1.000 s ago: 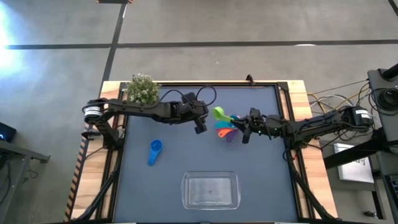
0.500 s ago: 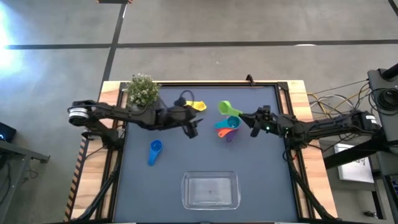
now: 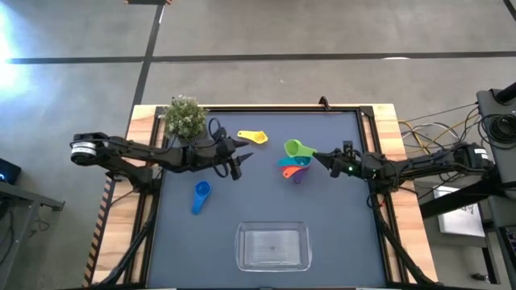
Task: Nest measuring cups in basket
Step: Stack the green measuring cup on the light blue measuring cup
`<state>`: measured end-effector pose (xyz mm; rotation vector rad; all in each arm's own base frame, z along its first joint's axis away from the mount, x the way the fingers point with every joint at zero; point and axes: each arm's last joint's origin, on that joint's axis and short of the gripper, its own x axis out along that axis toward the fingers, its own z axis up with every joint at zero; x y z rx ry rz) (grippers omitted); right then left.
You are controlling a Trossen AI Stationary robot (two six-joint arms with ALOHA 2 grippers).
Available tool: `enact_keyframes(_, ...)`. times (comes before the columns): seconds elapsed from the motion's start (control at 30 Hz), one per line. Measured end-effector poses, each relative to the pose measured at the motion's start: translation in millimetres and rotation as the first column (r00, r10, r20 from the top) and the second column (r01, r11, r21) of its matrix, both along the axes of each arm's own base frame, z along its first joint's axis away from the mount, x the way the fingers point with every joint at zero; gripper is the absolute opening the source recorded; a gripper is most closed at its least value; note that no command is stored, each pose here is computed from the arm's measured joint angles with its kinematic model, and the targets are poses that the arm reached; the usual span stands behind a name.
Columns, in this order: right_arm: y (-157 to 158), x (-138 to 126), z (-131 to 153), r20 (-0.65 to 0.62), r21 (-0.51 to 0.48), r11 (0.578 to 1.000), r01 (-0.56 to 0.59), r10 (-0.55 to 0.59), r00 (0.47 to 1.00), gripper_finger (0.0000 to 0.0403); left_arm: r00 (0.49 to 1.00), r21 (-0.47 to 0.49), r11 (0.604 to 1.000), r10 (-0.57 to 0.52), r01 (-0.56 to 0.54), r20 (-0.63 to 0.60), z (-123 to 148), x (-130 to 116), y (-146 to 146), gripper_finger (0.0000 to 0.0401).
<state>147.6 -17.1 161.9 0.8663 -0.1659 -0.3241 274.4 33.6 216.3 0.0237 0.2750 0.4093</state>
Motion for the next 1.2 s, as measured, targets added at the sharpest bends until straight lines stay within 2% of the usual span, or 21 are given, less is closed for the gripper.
enact_keyframes(0.2, 0, 1, -4, -0.047, 0.018, 1.000, -0.008, 0.009, 0.999, 0.0008, 0.998, -0.020, 0.998, -0.065, 0.065, -0.007, -2, 13, -1, 0.0170)
enact_keyframes(0.37, 1, 15, 24, -0.029, -0.031, 0.989, -0.146, 0.145, 0.989, 0.0008, 0.991, -0.034, 0.991, -0.132, 0.131, -0.020, -4, 32, -1, 0.0170)
enact_keyframes(0.43, -1, 23, 38, -0.102, -0.039, 0.980, -0.193, 0.188, 0.977, 0.0008, 0.987, -0.035, 0.987, -0.159, 0.158, -0.026, -5, 39, -1, 0.0170)
enact_keyframes(0.5, -3, 30, 52, -0.248, -0.047, 0.975, -0.219, 0.201, 0.948, 0.0008, 0.983, -0.037, 0.983, -0.182, 0.181, -0.028, -3, 43, -1, 0.0170)
enact_keyframes(0.57, -6, 34, 70, -0.405, -0.060, 0.971, -0.233, 0.190, 0.895, 0.0008, 0.980, -0.037, 0.979, -0.200, 0.199, -0.021, 1, 47, -2, 0.0170)
enact_keyframes(0.73, -13, 31, 125, -0.602, -0.079, 0.955, -0.287, 0.183, 0.777, 0.0008, 0.978, -0.039, 0.978, -0.207, 0.206, -0.022, 5, 44, -2, 0.0170)
enact_keyframes(0.87, -17, 27, 152, -0.695, -0.046, 0.951, -0.305, 0.189, 0.694, 0.0008, 0.978, -0.041, 0.978, -0.207, 0.206, -0.025, 4, 43, -2, 0.0170)
enact_keyframes(0.97, -17, 30, 161, -0.703, -0.039, 0.946, -0.322, 0.203, 0.682, 0.0008, 0.977, -0.040, 0.977, -0.211, 0.210, -0.020, 5, 45, -2, 0.0170)
enact_keyframes(1.07, -17, 35, 161, -0.698, -0.015, 0.927, -0.374, 0.258, 0.668, 0.0008, 0.962, -0.017, 0.962, -0.273, 0.273, -0.011, 12, 50, -3, 0.0170)
enact_keyframes(1.2, -18, 46, 150, -0.731, 0.021, 0.913, -0.408, 0.293, 0.616, 0.0008, 0.940, 0.061, 0.938, -0.339, 0.341, -0.033, 33, 65, -3, 0.0170)
